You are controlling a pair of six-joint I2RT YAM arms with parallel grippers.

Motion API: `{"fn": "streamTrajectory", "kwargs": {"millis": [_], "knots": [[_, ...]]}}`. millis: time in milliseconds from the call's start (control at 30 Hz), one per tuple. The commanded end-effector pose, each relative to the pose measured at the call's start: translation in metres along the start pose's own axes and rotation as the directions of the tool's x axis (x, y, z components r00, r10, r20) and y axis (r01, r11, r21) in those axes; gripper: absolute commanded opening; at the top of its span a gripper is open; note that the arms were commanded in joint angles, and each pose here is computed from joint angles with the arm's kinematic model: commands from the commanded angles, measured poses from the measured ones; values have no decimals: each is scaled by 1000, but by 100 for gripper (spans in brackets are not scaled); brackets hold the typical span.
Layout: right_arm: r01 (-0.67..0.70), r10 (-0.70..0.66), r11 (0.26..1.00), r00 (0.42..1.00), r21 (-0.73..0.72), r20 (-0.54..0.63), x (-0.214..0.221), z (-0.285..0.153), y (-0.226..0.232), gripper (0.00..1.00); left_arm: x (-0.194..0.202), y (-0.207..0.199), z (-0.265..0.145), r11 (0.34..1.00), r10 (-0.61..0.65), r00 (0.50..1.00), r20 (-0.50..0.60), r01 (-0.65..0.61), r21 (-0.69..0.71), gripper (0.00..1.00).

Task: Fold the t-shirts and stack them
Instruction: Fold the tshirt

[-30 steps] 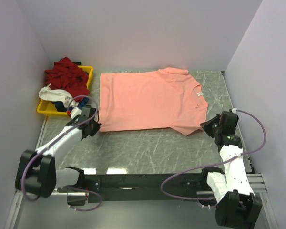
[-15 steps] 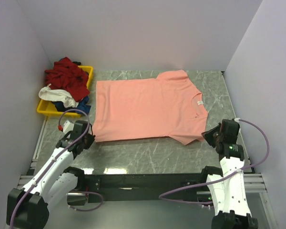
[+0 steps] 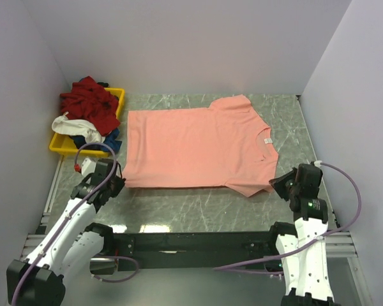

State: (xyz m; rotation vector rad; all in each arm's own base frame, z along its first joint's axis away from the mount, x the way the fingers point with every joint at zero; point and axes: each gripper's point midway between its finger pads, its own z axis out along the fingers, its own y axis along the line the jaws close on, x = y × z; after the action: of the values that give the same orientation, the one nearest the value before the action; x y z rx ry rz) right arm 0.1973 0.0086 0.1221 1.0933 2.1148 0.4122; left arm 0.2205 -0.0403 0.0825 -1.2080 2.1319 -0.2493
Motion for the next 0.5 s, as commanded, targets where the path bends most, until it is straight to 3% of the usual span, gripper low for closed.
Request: {"fn": "streamTrajectory", "kwargs": {"millis": [0,233,300,333,467], "knots": [[41,-35,992,998,-117,55,-24,-5,34,0,-16,-29,-1,998,26,999,42,-28,57,1],[20,-23,988,999,-151,-22,-42,45,75,0,-28,-82,32,994,106,994,26,-107,9,1],[50,-50,988,999,-148,-1,-54,56,92,0,-29,-97,45,992,129,992,13,-129,-10,1],[65,-72,992,996,-107,-59,-44,75,92,0,-29,-101,50,990,137,991,10,-137,-14,1],[160,-166,985,982,-68,-93,-52,109,126,0,-31,-112,74,983,173,985,-7,-173,-65,1]]}}
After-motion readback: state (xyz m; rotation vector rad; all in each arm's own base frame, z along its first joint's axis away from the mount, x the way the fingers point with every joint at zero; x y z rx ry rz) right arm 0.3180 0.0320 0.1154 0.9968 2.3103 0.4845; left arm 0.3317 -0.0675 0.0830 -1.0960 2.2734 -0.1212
